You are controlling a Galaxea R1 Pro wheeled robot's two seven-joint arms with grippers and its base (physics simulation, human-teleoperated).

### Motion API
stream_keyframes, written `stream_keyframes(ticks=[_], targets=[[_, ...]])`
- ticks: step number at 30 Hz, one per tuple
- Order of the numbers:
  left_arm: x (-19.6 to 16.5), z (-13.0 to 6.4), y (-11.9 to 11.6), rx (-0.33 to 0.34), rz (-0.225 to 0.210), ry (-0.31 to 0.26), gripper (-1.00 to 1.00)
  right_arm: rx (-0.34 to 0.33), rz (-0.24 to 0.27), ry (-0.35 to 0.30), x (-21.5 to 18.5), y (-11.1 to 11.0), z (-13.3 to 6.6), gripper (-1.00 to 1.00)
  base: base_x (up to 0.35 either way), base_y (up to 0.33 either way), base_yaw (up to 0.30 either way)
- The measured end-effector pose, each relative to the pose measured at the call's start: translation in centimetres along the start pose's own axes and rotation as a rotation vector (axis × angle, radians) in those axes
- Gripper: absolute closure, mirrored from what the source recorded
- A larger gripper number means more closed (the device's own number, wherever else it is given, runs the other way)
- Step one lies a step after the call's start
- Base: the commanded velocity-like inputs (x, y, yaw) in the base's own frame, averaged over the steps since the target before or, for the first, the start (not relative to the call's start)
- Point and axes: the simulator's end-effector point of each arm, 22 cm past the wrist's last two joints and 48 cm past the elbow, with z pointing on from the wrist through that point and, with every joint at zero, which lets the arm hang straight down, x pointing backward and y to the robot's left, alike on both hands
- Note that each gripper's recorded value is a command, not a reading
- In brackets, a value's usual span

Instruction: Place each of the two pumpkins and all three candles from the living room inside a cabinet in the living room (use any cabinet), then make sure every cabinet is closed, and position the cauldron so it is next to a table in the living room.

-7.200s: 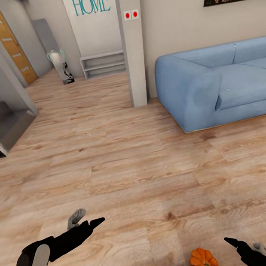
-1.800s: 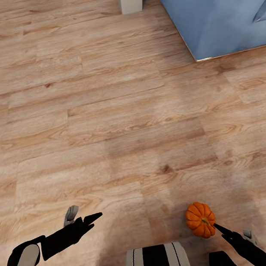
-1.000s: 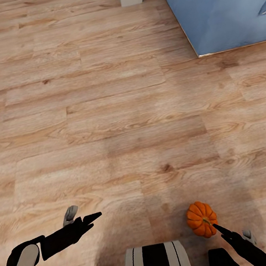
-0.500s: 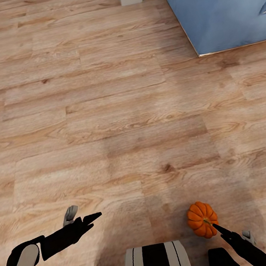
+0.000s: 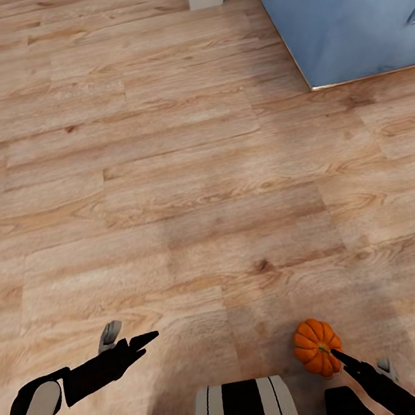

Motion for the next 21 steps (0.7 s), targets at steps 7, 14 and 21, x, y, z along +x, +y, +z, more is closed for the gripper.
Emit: stream_keyframes(ticks=[7, 14, 21], targets=[[-0.01, 0.0, 0.01, 0.0, 0.0, 0.0, -1.0, 0.0, 0.0, 0.0, -0.01, 0.02, 0.03, -1.0, 0.058, 0.0, 0.0], [-0.04, 0.0, -0.02, 0.0, 0.001, -0.001, -1.0, 0.0, 0.0, 0.0, -0.01, 0.0, 0.02, -1.0, 0.028, 0.0, 0.0], [-0.01, 0.03, -0.02, 0.0, 0.0, 0.0, -1.0, 0.001, -0.001, -0.001, -0.04, -0.03, 0.02, -1.0, 0.008, 0.0, 0.0]])
